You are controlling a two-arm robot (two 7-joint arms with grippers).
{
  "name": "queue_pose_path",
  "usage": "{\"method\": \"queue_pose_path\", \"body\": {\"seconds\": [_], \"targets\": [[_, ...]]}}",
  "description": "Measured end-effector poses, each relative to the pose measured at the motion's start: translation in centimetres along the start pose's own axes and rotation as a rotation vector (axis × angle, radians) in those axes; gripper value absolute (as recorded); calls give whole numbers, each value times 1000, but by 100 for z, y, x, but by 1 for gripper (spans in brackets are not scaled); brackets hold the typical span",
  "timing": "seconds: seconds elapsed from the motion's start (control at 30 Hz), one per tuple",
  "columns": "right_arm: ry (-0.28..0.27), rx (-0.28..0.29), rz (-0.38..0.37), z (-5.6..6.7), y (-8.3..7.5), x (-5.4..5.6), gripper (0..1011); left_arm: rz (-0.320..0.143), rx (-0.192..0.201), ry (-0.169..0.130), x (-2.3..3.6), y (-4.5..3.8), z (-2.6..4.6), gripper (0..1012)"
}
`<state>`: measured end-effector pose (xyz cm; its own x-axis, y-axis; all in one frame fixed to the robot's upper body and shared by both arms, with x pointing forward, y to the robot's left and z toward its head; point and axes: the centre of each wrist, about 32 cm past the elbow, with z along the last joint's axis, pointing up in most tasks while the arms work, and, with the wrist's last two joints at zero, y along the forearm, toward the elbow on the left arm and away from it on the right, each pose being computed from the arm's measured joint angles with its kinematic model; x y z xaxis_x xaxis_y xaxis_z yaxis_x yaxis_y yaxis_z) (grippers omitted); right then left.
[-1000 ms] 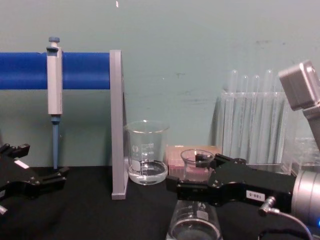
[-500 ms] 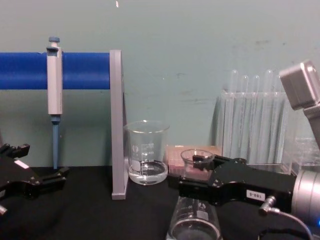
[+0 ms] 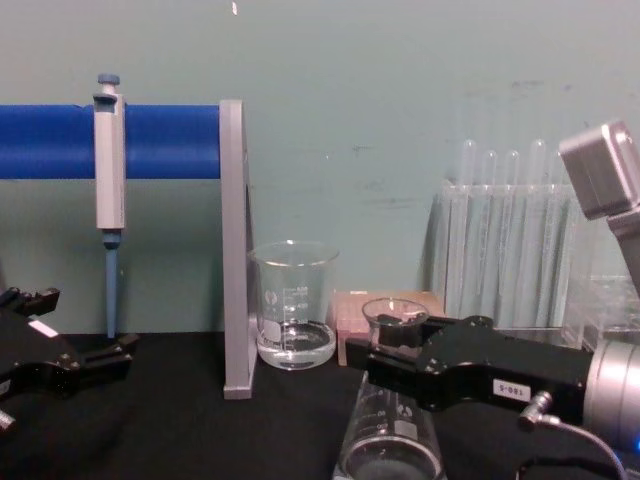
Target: Grasp the erlenmeyer flask with one hand, shake it three times, then place it back.
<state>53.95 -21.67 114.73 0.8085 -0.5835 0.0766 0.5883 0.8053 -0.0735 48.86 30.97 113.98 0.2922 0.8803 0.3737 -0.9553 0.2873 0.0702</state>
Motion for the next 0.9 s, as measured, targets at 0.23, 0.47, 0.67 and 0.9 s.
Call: {"method": "queue_pose_path", "body": {"seconds": [0.23, 0.47, 0.67, 0.9], "targets": [[2, 1, 0, -1, -1, 0, 449, 0, 0, 0, 0, 0, 0, 1001], [7, 10, -18, 53, -28, -1, 449, 0, 0, 0, 0, 0, 0, 1001], [-3, 22, -47, 258, -59, -5, 449, 0, 0, 0, 0, 0, 0, 1001], [-11, 39, -72, 488, -99, -7, 449, 0, 0, 0, 0, 0, 0, 1001]]}}
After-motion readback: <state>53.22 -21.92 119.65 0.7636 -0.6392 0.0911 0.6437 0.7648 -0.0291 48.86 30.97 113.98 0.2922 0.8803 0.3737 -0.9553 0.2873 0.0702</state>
